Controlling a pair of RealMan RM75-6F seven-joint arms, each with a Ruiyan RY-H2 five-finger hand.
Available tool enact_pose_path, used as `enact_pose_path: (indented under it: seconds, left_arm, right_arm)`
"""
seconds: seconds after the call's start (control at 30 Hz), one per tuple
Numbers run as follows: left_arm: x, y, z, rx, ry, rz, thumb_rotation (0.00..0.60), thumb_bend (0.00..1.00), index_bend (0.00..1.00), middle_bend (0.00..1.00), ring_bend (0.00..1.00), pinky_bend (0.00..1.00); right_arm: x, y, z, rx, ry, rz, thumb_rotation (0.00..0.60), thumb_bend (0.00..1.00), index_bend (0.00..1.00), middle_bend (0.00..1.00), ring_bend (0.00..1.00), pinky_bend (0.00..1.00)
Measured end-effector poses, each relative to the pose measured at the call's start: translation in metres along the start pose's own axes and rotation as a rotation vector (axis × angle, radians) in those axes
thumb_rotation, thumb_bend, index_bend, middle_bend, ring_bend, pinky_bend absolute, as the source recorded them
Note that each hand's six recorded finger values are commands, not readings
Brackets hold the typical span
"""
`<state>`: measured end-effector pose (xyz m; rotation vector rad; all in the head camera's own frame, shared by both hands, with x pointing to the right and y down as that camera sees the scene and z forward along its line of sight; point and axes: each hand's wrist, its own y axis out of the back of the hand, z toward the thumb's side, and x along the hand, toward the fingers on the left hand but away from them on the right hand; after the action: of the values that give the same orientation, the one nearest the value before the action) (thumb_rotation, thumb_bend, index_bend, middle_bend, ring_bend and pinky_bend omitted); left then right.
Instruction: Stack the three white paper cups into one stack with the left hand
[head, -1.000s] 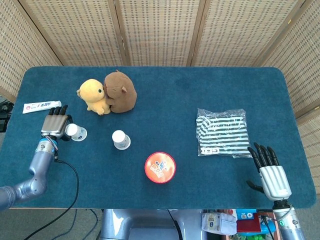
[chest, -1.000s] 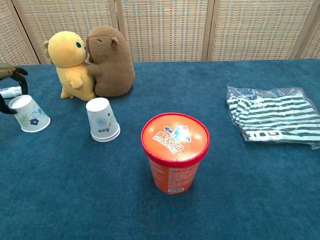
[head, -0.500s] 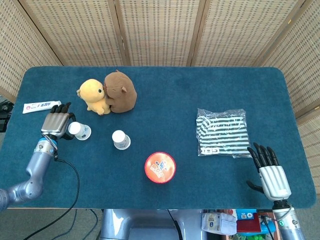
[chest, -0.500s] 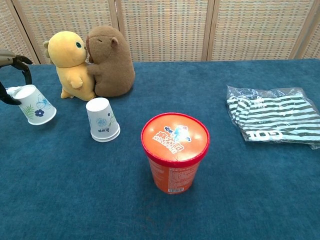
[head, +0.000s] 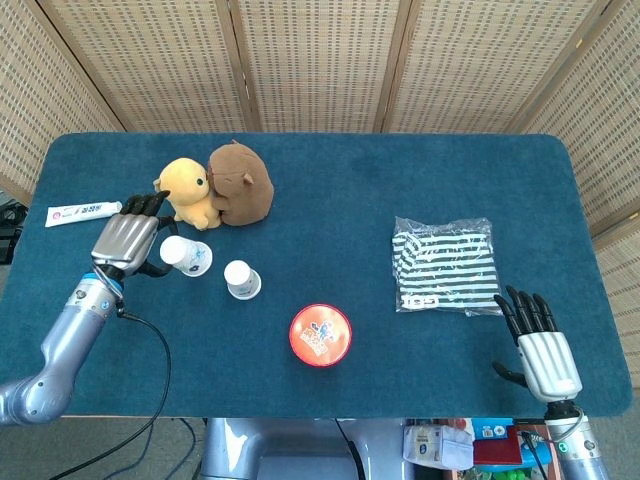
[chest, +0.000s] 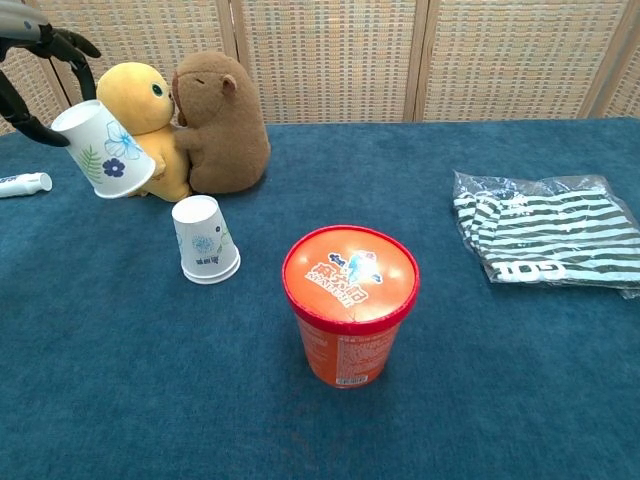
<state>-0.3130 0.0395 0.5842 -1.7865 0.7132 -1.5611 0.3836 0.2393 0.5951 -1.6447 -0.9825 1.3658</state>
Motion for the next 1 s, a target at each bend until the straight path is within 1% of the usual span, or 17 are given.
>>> enact_pose_path:
  seconds: [0.1,0.43,0.53,0.7,0.9,1.0]
  left_arm:
    - [0.0,0.004,0.011,-0.002,-0.017,0.009,0.6,0.24,0.42,0.0,0.0,0.0]
    - [0.005,-0.013,0.046,0.01,-0.068,-0.037,0.6,0.24,0.42,0.0,0.0,0.0]
    - [0.007,-0.015,0.055,0.013,-0.077,-0.035,0.6,0.24,0.42,0.0,0.0,0.0]
    - [0.011,-0.018,0.063,0.016,-0.081,-0.037,0.6,0.24,0.42,0.0,0.0,0.0]
    - [0.013,-0.022,0.065,0.036,-0.062,-0.062,0.6,0.24,0.42,0.0,0.0,0.0]
    - [0.016,-0.023,0.068,0.046,-0.058,-0.062,0.6,0.24,0.42,0.0,0.0,0.0]
  right_arm:
    - [0.0,0.001,0.0,-0.003,0.0,-0.003,0.6,0.0,0.0,0.0,0.0,0.0]
    - [-0.001,0.002,-0.005,-0.018,-0.013,0.0,0.6,0.0,0.0,0.0,0.0,0.0]
    - [-0.001,0.002,-0.005,-0.019,-0.012,0.002,0.6,0.0,0.0,0.0,0.0,0.0]
    - [-0.001,0.003,-0.005,-0.022,-0.011,-0.003,0.6,0.0,0.0,0.0,0.0,0.0]
    - [-0.001,0.005,-0.006,-0.028,-0.015,-0.008,0.6,0.0,0.0,0.0,0.0,0.0]
    - [-0.001,0.005,-0.006,-0.029,-0.012,-0.009,0.6,0.0,0.0,0.0,0.0,0.0]
